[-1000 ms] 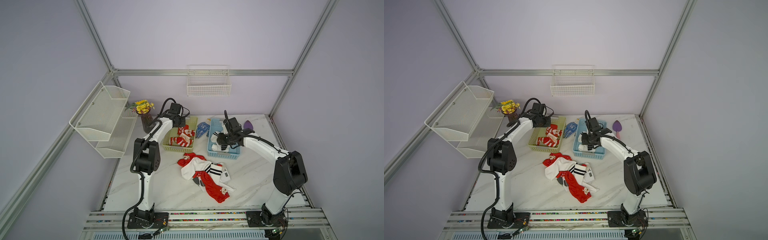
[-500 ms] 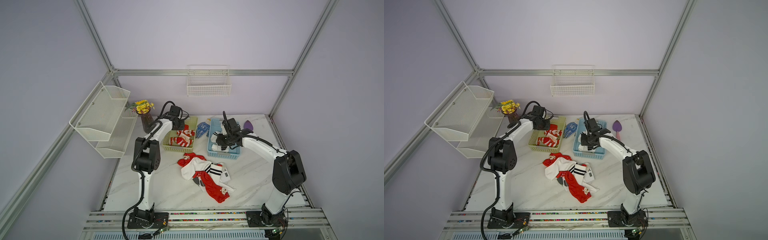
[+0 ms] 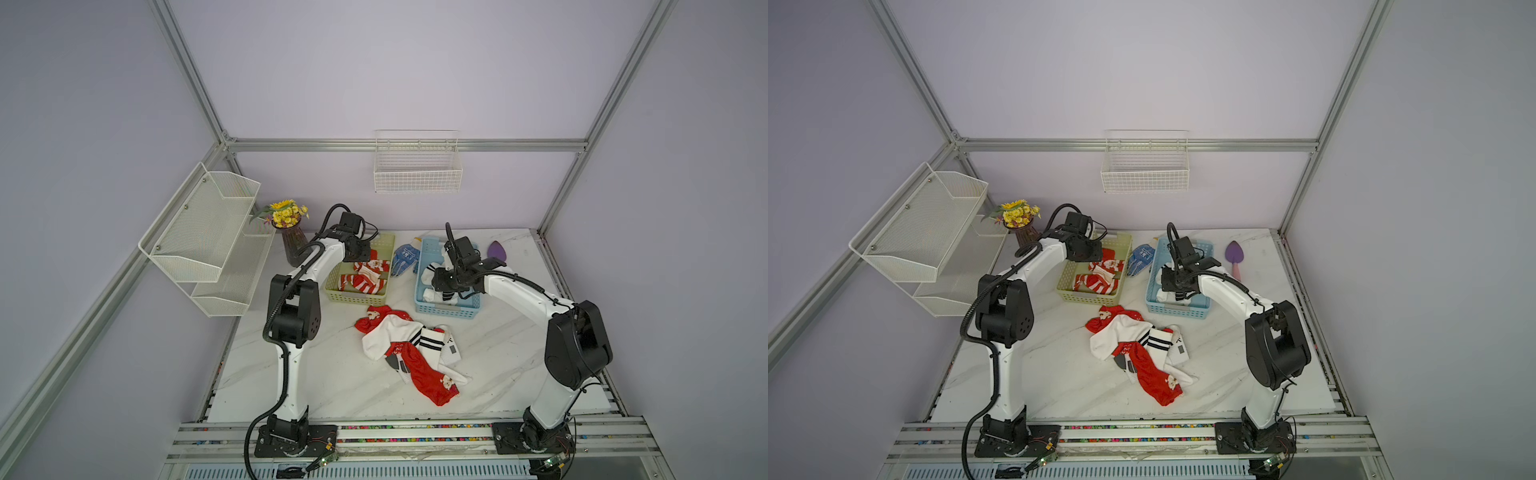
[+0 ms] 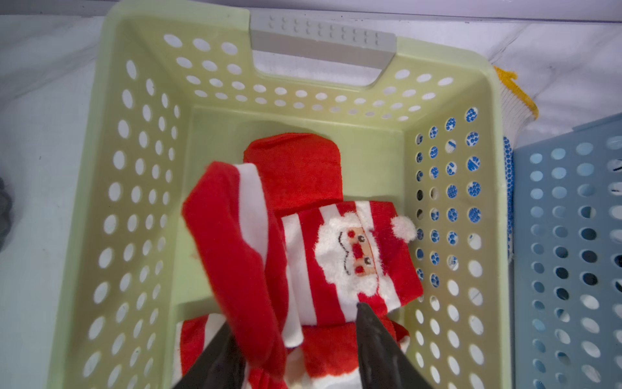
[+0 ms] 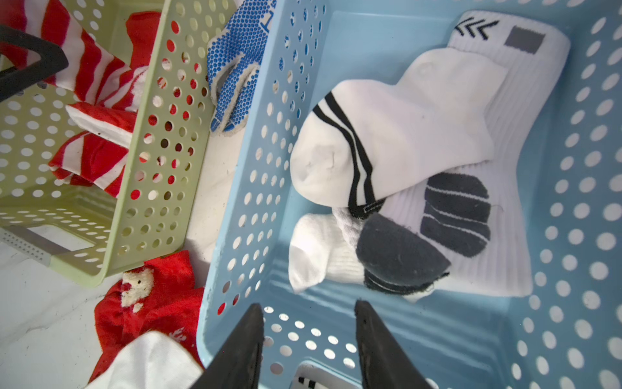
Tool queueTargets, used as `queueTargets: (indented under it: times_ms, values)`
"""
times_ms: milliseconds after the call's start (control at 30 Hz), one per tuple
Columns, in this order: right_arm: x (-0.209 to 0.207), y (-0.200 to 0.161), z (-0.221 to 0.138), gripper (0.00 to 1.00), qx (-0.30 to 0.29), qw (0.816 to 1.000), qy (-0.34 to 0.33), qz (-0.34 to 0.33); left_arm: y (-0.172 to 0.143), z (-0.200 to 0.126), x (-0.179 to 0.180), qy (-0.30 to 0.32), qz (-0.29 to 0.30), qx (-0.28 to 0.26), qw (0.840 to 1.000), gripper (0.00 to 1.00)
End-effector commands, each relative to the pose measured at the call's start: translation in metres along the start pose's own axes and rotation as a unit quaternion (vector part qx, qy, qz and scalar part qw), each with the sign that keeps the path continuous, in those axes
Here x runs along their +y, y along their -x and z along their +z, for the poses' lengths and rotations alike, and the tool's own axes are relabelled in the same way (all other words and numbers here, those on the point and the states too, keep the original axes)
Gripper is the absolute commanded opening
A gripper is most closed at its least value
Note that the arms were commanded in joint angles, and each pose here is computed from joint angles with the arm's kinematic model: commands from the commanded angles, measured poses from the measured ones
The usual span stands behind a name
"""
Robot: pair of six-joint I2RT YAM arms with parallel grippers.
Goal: Sort the socks into the basket by color
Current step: Place the sock in the bin.
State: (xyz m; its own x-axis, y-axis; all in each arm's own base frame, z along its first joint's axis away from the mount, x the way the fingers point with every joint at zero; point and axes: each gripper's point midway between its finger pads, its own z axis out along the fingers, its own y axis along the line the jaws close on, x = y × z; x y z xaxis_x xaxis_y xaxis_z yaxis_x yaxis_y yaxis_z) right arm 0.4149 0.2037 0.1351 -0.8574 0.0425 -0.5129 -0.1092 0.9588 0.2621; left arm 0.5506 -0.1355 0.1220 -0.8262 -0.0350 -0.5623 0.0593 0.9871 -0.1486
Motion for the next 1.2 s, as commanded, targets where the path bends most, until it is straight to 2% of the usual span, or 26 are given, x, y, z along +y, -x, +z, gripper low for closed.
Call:
queueTargets:
  times_ms: [0, 467, 633, 867, 1167]
  values:
    - [0.004, 0.002, -0.012, 0.47, -0.016, 1.0, 0.004, 0.002, 0.014, -0.018, -0.011, -0.034, -0.012, -0.018, 0.999, 0.52]
    - [0.002, -0.002, -0.021, 0.47, -0.019, 1.0, 0.004, 0.004, 0.014, -0.02, -0.037, -0.089, -0.021, -0.016, 0.996, 0.52]
    - [0.007, -0.008, -0.025, 0.48, -0.016, 1.0, 0.007, 0.001, 0.016, -0.037, -0.036, -0.087, -0.016, -0.026, 0.996, 0.53]
    - [0.019, -0.036, -0.035, 0.48, 0.002, 1.0, -0.005, -0.017, 0.008, -0.068, -0.03, -0.074, 0.003, -0.032, 0.997, 0.55]
    - [0.028, -0.069, -0.071, 0.48, 0.005, 1.0, -0.012, -0.019, -0.011, -0.095, -0.026, -0.073, 0.015, -0.023, 0.997, 0.57]
